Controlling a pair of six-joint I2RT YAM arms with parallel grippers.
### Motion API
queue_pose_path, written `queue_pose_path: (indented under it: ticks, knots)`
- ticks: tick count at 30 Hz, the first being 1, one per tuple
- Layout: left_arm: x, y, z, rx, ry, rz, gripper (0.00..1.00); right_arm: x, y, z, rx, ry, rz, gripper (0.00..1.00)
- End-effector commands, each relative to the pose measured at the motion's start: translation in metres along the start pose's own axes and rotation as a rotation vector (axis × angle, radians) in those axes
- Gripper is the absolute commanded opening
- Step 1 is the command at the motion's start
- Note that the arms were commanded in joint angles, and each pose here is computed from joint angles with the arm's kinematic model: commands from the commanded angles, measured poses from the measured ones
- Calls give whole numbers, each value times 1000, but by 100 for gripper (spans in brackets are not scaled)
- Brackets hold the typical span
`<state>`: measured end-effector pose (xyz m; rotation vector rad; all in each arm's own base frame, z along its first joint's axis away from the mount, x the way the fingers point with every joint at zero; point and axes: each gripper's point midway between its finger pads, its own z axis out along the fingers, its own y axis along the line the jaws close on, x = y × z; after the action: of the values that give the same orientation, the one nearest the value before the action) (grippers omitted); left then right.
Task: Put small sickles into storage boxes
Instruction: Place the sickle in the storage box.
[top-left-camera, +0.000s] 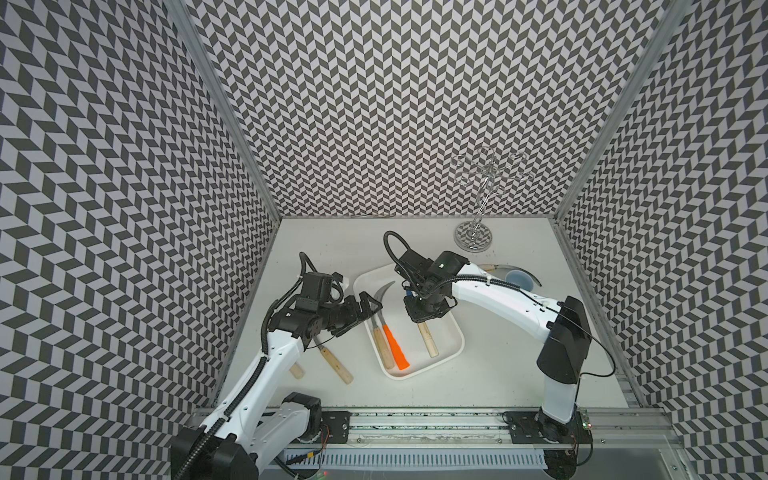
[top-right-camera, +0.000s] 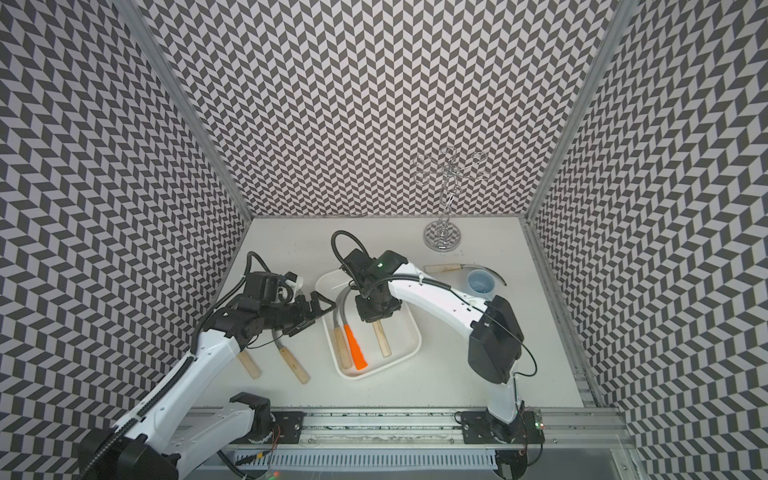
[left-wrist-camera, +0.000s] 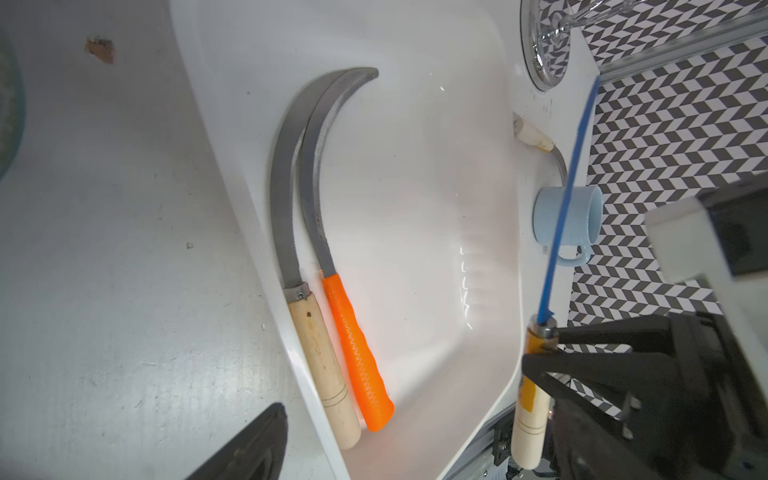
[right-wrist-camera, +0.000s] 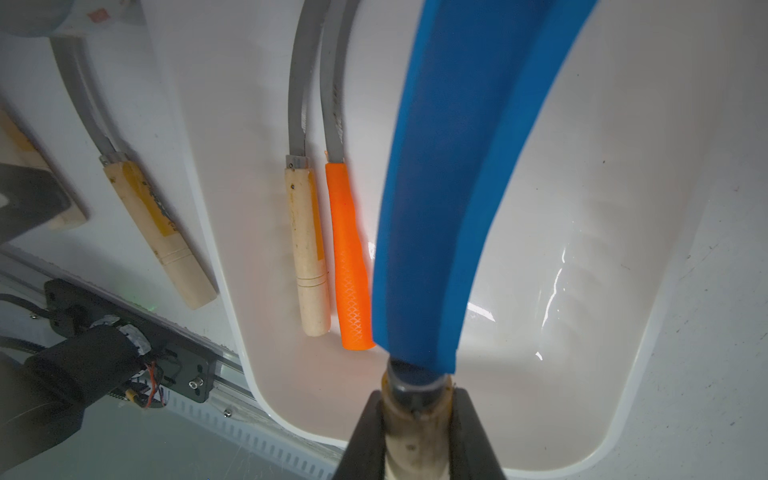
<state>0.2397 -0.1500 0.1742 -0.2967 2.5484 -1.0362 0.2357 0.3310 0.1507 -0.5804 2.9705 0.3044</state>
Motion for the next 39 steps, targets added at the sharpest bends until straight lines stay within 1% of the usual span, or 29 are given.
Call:
queue_pose_path:
  ticks: [1,5,10,17,22,34,37,39]
  knots:
    - [6,-5,-14,-18,3,-6,100,-8,13,-3,-29,-34,-20,4]
    - [11,-12,-24,13,-1,-35,100,-9,18,-4,-35,-37,-36,4]
    - [9,-16,-34,17,-1,-61,100,-8,15,4,-22,-50,-69,4]
    - [-18,-22,-41,1,-41,-66,100,-13,10,13,26,-50,-142,4]
    - [-26,-11,-39,-20,-61,-73,100,-11,10,25,25,-30,-180,5]
    - [-22,-9,-45,-18,-64,-72,100,-7,18,49,-21,22,-152,5]
    - [-27,-10,-50,-40,-75,-43,100,-7,18,54,-18,32,-145,5]
    - [-36,-16,-58,-62,-109,-10,100,-7,16,56,-12,34,-141,5]
